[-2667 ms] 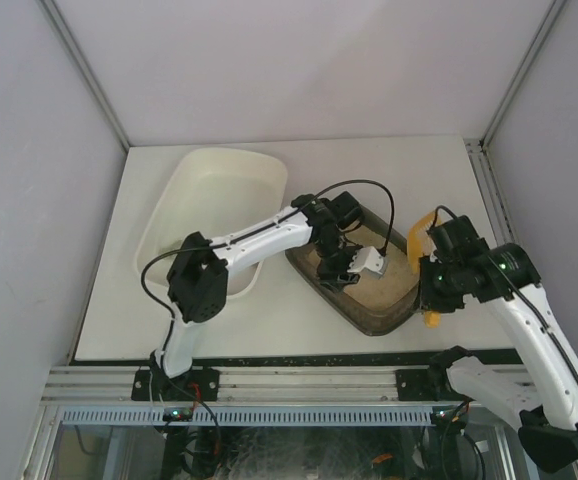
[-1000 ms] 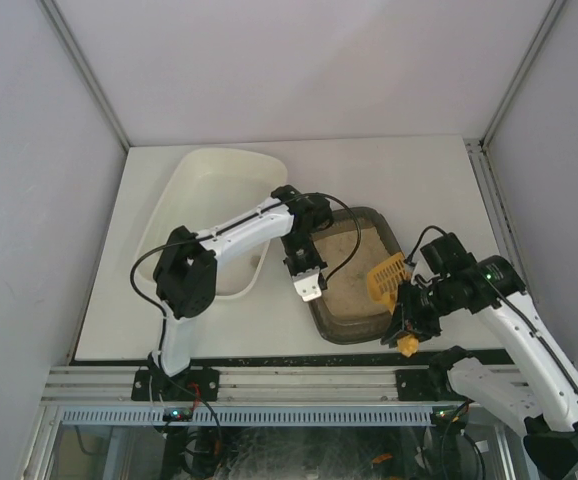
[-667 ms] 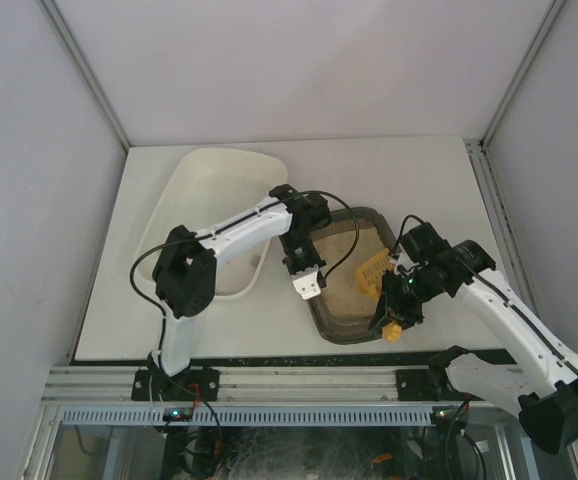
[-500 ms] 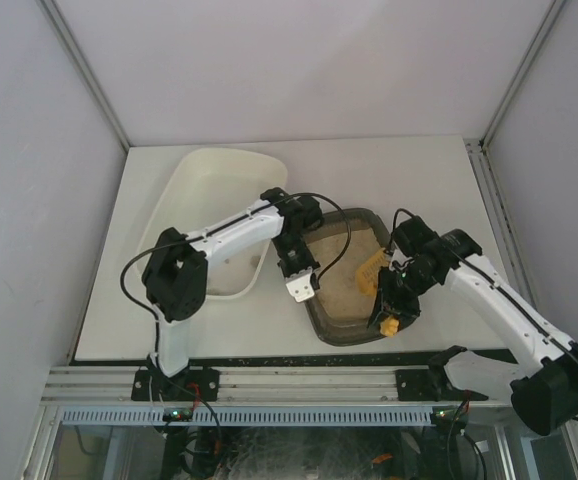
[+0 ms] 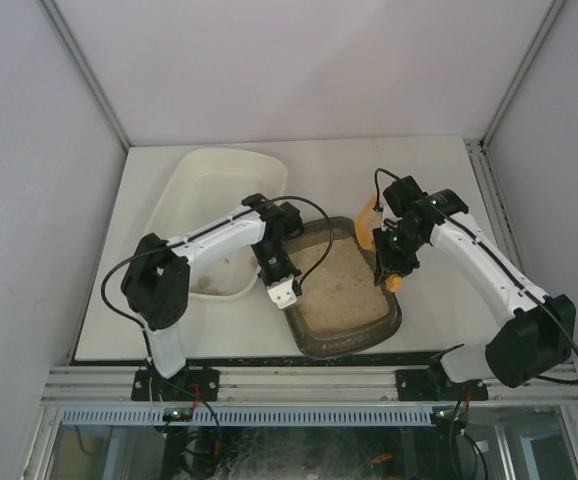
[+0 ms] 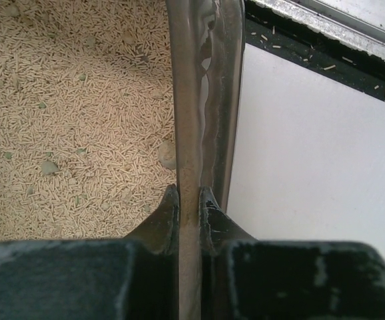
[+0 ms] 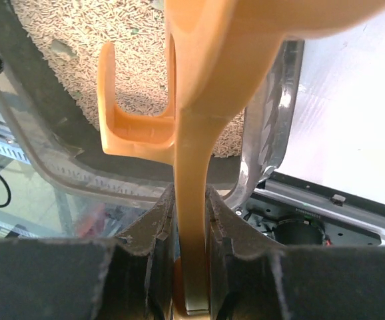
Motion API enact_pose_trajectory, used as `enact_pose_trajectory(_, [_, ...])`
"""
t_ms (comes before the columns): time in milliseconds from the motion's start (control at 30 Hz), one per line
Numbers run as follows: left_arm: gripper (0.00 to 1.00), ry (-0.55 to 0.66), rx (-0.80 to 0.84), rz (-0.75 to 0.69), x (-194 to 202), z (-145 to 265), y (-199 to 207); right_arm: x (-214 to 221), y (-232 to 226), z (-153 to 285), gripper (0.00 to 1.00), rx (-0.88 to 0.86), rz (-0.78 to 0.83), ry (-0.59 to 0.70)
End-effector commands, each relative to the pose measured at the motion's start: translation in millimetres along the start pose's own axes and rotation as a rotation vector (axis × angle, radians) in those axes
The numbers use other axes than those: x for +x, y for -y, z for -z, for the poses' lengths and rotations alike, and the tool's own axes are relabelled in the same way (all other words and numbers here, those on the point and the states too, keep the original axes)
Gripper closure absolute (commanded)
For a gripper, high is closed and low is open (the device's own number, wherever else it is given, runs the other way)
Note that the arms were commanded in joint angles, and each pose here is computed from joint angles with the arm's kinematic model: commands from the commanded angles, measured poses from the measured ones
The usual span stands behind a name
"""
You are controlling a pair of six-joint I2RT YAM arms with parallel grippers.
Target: Clean the litter box
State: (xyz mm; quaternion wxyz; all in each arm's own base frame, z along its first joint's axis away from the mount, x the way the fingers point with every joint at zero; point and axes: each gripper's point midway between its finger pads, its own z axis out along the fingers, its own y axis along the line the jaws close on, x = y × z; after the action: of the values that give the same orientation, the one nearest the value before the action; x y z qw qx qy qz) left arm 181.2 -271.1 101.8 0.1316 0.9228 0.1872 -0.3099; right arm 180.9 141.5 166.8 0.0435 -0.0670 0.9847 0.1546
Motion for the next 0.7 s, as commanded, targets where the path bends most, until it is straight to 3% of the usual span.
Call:
enact_pose_trajectory(0, [0.86, 0.023, -0.219, -0.701, -35.5, 27.8, -52.9, -4.3, -2.1, -1.5, 1.00, 0.011, 0.099, 0.035])
enact_pose_trajectory(333, [0.77, -0.042, -0.360, -0.815, -4.1, 19.2, -100.6, 46.1, -24.9, 14.7, 1.00, -0.118, 0.216, -0.062])
enact_pose_trajectory(400, [0.63, -0.064, -0.407, -0.814, 3.6, 19.6, -115.4, 49.3, -21.0, 15.9, 1.00, -0.094, 0.231, -0.060])
enact_pose_trajectory(433, [0.21, -0.080, -0.429, -0.816, 7.3, 21.5, -122.9, 49.5, -20.2, 16.5, 1.00, -0.090, 0.236, -0.059])
enact_pose_trajectory(467, [0.02, -0.094, -0.443, -0.816, 10.1, 23.5, -128.5, 47.8, -17.4, 16.8, 1.00, -0.070, 0.240, -0.054])
enact_pose_trajectory(667, [0.00, -0.151, -0.544, -0.755, -3.0, 52.8, -138.7, 26.2, -5.8, 17.0, 1.00, 0.049, 0.230, 0.018])
